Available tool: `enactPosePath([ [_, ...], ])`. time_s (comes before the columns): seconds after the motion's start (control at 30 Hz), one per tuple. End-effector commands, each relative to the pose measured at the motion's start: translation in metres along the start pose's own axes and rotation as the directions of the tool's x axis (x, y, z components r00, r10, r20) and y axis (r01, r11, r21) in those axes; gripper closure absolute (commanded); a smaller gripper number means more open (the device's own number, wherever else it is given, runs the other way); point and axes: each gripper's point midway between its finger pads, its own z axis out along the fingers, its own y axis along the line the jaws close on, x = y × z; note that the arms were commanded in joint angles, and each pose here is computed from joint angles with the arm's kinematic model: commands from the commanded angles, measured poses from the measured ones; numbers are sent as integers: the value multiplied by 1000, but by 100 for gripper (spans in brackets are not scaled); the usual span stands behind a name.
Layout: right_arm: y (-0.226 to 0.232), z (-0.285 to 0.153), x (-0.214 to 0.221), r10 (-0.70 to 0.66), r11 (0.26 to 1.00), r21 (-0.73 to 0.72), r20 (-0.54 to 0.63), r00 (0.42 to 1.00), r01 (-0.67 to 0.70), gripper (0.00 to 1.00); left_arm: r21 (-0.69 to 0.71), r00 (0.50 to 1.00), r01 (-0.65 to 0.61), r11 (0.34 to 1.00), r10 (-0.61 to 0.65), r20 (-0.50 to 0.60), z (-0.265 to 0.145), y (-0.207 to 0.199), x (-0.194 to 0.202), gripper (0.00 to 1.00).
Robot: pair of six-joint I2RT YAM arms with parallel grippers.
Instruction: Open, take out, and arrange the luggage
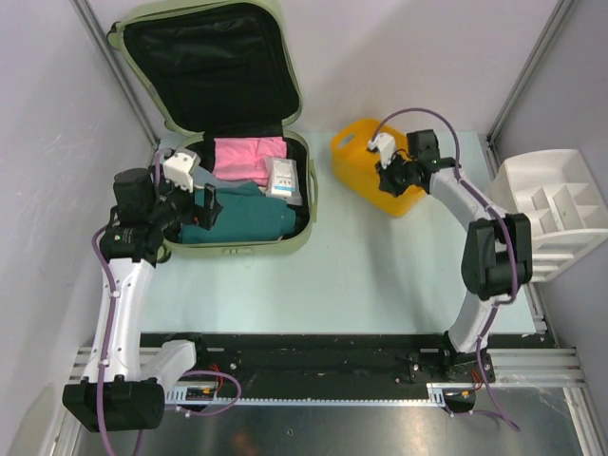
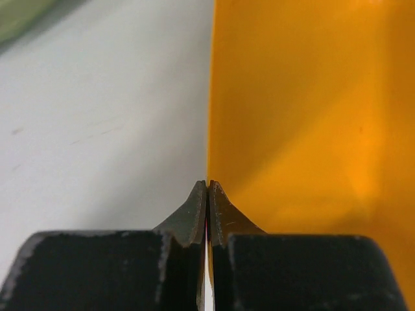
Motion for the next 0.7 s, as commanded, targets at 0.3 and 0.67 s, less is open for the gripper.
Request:
enactPosePath([
  [0.3, 101, -103, 51, -517, 755, -356, 191, 834, 550, 100, 22, 999, 31, 999, -30, -38, -9, -9, 3, 0],
  [0.67, 95, -109, 71, -613, 673, -336, 245, 751, 659, 73, -1, 994, 1, 1000, -2, -112, -12, -3, 20, 0],
])
